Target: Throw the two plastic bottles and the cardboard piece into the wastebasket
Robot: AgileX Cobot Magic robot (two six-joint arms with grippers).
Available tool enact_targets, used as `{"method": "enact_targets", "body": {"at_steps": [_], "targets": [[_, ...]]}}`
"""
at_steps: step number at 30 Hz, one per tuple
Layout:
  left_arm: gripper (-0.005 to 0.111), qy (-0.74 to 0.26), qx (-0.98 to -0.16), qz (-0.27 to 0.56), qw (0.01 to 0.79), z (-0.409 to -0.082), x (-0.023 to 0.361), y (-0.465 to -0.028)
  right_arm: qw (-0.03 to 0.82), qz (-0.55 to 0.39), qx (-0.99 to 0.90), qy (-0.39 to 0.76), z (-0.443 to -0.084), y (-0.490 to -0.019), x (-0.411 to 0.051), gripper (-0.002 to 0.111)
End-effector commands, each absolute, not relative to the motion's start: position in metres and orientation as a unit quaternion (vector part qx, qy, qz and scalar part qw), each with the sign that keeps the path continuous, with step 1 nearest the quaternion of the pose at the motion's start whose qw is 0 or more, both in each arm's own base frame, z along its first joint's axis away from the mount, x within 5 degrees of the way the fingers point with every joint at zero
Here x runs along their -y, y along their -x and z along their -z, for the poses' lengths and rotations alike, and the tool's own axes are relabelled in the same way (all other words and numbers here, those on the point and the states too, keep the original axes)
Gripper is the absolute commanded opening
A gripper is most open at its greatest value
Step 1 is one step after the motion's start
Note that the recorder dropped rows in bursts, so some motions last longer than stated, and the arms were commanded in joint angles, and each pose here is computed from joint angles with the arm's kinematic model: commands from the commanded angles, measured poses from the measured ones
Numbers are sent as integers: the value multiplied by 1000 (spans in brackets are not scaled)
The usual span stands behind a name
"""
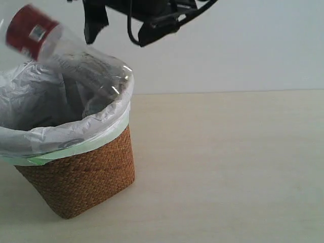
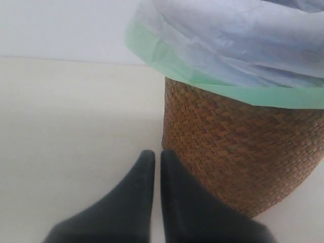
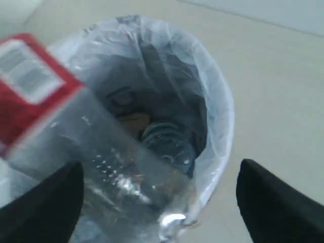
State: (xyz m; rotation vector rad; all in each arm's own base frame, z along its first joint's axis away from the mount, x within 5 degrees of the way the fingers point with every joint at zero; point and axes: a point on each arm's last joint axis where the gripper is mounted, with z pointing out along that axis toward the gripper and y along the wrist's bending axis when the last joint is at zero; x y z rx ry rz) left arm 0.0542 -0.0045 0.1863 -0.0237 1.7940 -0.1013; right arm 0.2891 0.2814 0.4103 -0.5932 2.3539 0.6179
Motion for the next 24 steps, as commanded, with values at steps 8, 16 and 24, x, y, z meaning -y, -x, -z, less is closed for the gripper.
{"method": "enact_targets", "body": {"at_steps": [8, 16, 24], "targets": [[4, 12, -780, 44, 624, -185, 4, -54, 326, -123, -907, 236, -401, -301, -268, 73], [4, 12, -780, 44, 624, -185, 4, -54, 324, 33, -915, 237, -388, -310, -244, 73], [4, 12, -780, 44, 624, -185, 4, -54, 214, 141, -929, 266, -305, -300, -225, 1]]}}
